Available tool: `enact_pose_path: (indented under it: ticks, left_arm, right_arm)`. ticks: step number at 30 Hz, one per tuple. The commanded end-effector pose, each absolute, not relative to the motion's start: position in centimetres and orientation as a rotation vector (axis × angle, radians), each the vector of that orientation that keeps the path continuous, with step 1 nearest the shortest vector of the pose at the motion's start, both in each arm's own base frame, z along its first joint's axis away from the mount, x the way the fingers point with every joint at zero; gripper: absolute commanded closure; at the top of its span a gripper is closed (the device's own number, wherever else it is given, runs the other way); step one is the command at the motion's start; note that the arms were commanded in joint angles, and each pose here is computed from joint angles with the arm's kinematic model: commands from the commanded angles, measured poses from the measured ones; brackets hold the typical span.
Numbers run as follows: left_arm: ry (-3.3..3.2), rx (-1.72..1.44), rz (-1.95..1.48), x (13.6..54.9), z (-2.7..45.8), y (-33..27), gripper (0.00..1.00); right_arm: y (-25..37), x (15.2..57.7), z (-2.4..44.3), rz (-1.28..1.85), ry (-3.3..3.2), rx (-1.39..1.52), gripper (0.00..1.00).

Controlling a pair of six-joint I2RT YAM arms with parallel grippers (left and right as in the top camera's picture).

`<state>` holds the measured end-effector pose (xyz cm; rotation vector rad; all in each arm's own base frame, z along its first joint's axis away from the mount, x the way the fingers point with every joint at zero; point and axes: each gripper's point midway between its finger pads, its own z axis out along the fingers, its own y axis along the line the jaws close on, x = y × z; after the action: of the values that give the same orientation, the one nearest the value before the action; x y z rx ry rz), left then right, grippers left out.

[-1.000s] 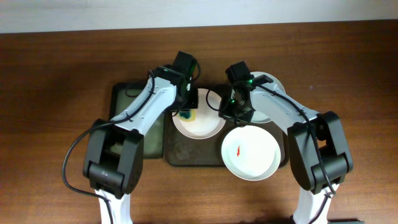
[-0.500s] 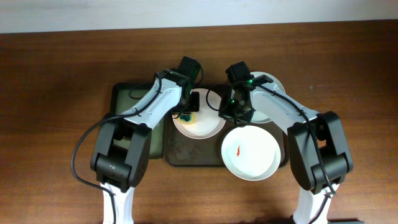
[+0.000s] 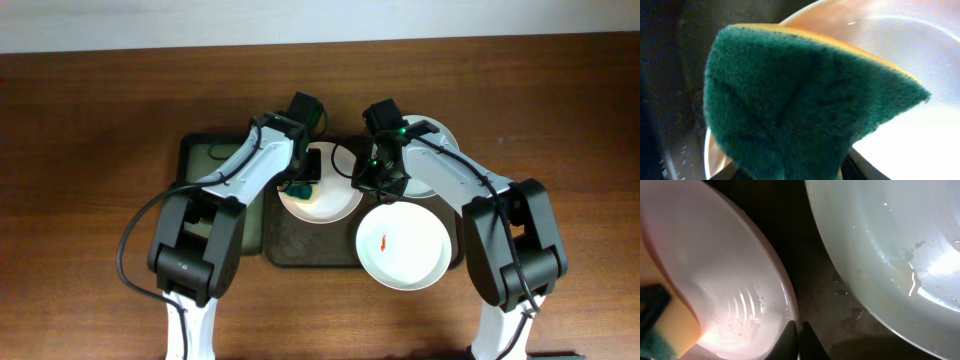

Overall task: Clean dirty plates on tray and stack at the side
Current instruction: 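Scrub the left white plate with the sponge in left gripper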

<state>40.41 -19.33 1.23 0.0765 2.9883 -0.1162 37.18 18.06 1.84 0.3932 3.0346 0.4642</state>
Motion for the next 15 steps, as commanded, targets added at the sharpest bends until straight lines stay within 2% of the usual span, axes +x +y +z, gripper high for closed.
enact_pose_path:
  ticks: [1, 2, 15]
  left_arm:
    - [3.011, 0.062, -0.007, 40.4, -0.8, -18.1, 0.93]
    - [3.002, 0.056, 0.016, 40.6, -0.7, -17.7, 1.0]
    - [3.055, 0.094, 0.008, 39.5, -2.5, -18.4, 1.0]
  right_arm:
    - [18.1, 37.4, 1.4, 0.418, 3.034, 0.389, 0.96]
    - [18.0, 37.4, 1.4, 0.417, 3.034, 0.385, 0.96]
    - [18.1, 37.5, 1.4, 0.418, 3.033, 0.385, 0.96]
